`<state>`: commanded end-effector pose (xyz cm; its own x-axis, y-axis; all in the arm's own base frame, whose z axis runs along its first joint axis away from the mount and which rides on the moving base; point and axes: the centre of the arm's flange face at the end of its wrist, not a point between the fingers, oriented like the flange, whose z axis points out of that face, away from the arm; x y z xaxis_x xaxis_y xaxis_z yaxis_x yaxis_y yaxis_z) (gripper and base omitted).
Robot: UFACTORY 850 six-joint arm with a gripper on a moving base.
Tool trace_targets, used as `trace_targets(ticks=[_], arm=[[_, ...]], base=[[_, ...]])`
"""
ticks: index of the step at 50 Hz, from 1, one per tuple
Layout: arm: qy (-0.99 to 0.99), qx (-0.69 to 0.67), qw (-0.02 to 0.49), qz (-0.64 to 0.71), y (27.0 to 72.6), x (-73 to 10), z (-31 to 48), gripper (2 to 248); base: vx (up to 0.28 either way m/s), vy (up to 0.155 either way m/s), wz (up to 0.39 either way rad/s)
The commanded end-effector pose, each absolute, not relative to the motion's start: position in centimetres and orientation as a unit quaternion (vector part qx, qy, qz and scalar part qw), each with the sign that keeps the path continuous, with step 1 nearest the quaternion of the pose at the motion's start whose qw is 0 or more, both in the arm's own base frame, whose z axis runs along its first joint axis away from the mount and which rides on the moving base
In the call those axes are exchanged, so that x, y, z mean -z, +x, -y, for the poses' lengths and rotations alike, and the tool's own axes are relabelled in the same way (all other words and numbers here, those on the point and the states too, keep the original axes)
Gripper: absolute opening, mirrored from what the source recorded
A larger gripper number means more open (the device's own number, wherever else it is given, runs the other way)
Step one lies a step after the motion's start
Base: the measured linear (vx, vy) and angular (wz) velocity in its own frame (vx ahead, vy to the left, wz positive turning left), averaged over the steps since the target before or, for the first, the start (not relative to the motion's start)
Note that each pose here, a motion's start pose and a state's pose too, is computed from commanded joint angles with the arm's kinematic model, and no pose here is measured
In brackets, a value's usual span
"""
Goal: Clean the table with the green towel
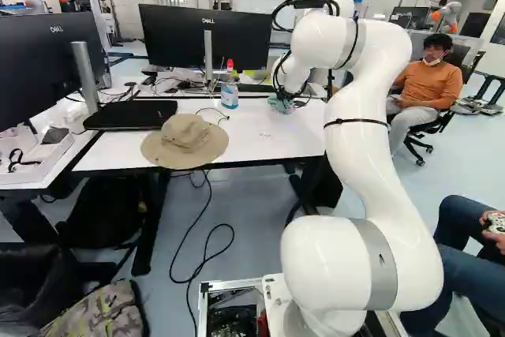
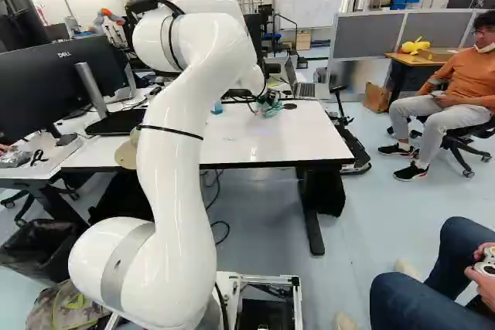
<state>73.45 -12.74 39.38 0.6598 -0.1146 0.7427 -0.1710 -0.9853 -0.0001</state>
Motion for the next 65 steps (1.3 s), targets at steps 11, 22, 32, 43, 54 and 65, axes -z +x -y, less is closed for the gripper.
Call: trace_targets(ticks=[11,22,32,43,54,65], arm=[[0.913,-0.399,0.034,0.079,73.4,-39.3,12.7,49],[0.913,-0.399,0.034,0.079,73.4,-39.3,12.7,49],[0.914,-0.396,0.034,0.079,73.3,-39.2,12.7,49],[0.914,-0.396,0.034,0.079,73.3,-39.2,12.7,49],[0.914,-0.397,0.034,0.079,73.5,-39.2,12.7,49],[0.911,-0.404,0.033,0.075,75.0,-39.0,12.4,49]], base=[[0.000,0.000,0.000],[0.000,0.000,0.000],[0.000,0.000,0.000],[0.000,0.000,0.000],[0.000,0.000,0.000],[0.000,0.000,0.000]])
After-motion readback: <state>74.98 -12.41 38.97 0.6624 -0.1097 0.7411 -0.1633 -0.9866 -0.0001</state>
